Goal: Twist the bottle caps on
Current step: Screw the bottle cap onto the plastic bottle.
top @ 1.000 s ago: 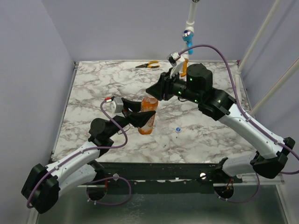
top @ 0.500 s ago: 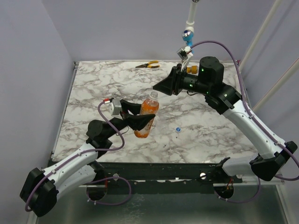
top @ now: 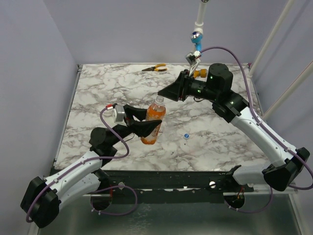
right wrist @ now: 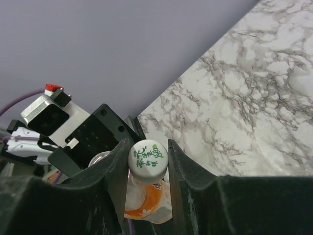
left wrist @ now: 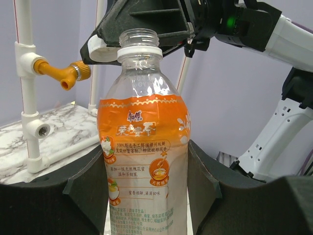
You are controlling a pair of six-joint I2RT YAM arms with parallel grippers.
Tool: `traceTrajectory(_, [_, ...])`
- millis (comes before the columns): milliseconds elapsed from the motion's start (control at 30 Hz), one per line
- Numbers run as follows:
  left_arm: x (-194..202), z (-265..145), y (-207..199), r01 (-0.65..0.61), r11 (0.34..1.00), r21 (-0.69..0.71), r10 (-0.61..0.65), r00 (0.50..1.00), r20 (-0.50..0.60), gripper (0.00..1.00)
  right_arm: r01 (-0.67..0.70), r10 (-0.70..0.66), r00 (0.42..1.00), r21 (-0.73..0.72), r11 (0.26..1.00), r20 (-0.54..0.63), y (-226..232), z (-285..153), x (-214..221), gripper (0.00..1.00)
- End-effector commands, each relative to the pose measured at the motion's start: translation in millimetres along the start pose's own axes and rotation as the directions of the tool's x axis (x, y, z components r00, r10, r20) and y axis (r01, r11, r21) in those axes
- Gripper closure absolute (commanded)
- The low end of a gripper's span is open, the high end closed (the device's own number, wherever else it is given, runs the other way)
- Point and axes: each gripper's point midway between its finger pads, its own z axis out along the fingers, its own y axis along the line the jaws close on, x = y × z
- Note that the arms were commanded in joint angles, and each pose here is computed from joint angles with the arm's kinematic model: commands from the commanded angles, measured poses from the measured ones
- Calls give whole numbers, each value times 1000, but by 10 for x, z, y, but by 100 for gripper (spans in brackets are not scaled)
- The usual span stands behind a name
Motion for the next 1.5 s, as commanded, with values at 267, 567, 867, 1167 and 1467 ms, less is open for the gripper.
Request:
traceTrajectory(267, [-10, -42, 3, -14, 1000, -1, 14, 1000, 22, 76, -69, 77, 995, -119, 991, 58, 318, -133, -190, 65])
traceTrajectory(567, [-69, 0, -25, -16, 1000, 15, 15, 999, 31, 76, -84, 86, 996, -118, 989, 10, 222, -67, -33, 65])
traceTrajectory(867, [-74, 24, -32, -9, 1000, 23, 8, 999, 33, 76, -71, 71, 997, -104, 992, -5, 144, -21, 19, 65])
traceTrajectory(1167, [-78, 67, -23, -6, 1000, 29, 5, 999, 35, 76, -71, 70, 997, -87, 994, -14, 93, -6, 61, 65])
traceTrajectory(1467, [-50, 84, 39, -2, 1000, 7, 1, 999, 36, 76, -61, 59, 998, -67, 996, -25, 55, -29, 106, 66])
